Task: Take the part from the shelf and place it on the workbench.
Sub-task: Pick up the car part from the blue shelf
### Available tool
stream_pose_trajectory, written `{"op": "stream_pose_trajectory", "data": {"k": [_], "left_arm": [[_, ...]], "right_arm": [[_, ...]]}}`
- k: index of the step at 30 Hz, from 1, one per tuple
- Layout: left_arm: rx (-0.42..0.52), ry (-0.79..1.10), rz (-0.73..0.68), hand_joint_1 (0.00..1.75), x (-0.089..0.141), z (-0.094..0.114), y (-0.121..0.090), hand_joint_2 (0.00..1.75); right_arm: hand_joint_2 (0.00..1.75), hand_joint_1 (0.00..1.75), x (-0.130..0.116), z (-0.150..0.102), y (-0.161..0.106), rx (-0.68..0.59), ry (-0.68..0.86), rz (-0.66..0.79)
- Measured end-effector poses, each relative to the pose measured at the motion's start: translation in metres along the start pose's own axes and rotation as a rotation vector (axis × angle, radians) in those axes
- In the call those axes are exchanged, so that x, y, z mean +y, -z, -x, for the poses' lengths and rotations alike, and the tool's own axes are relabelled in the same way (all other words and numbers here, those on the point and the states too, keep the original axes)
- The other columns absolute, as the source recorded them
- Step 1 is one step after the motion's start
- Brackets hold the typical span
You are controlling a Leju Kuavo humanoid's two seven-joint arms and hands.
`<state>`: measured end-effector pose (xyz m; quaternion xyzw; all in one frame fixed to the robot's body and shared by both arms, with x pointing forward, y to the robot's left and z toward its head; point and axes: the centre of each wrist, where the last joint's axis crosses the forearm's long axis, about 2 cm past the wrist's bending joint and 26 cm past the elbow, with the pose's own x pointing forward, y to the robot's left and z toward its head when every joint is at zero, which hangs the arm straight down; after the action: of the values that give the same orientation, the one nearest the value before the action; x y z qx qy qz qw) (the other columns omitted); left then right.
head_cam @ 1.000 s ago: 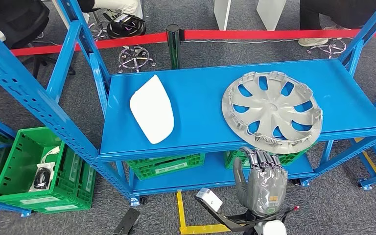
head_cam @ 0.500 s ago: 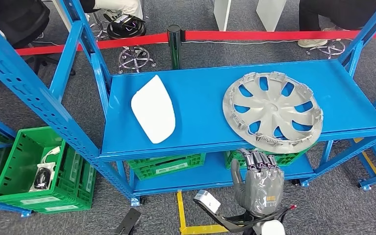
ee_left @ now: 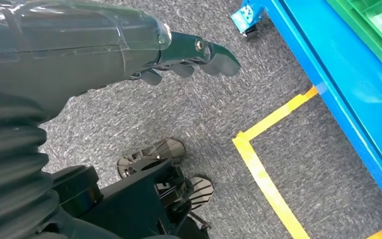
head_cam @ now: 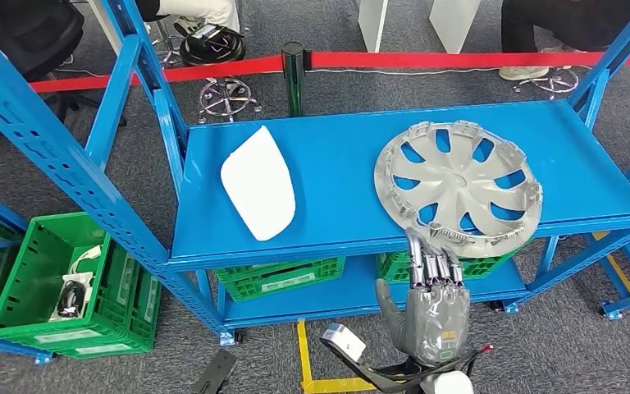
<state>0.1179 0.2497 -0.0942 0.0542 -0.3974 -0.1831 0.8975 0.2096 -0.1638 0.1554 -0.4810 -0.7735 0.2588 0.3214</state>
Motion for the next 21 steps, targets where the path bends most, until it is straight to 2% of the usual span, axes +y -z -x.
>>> {"op": "stream_pose_trajectory", "data": {"k": [7,12,21], "left_arm": [[0.015,-0.006,-0.007,0.00,0.000,0.000,0.000,0.00],[0.025,-0.002,-0.008,0.00,0.001,0.001,0.000,0.00],[0.026,0.000,-0.009,0.00,0.001,0.001,0.000,0.00]], "right_arm": [[1.75,0.00,0.000,0.004,-0.001,0.054,-0.035,0.007],[1.75,0.00,0.000,0.019,-0.002,0.141,-0.087,0.008],[1.75,0.00,0.001,0.036,-0.005,0.134,-0.136,-0.009]]}}
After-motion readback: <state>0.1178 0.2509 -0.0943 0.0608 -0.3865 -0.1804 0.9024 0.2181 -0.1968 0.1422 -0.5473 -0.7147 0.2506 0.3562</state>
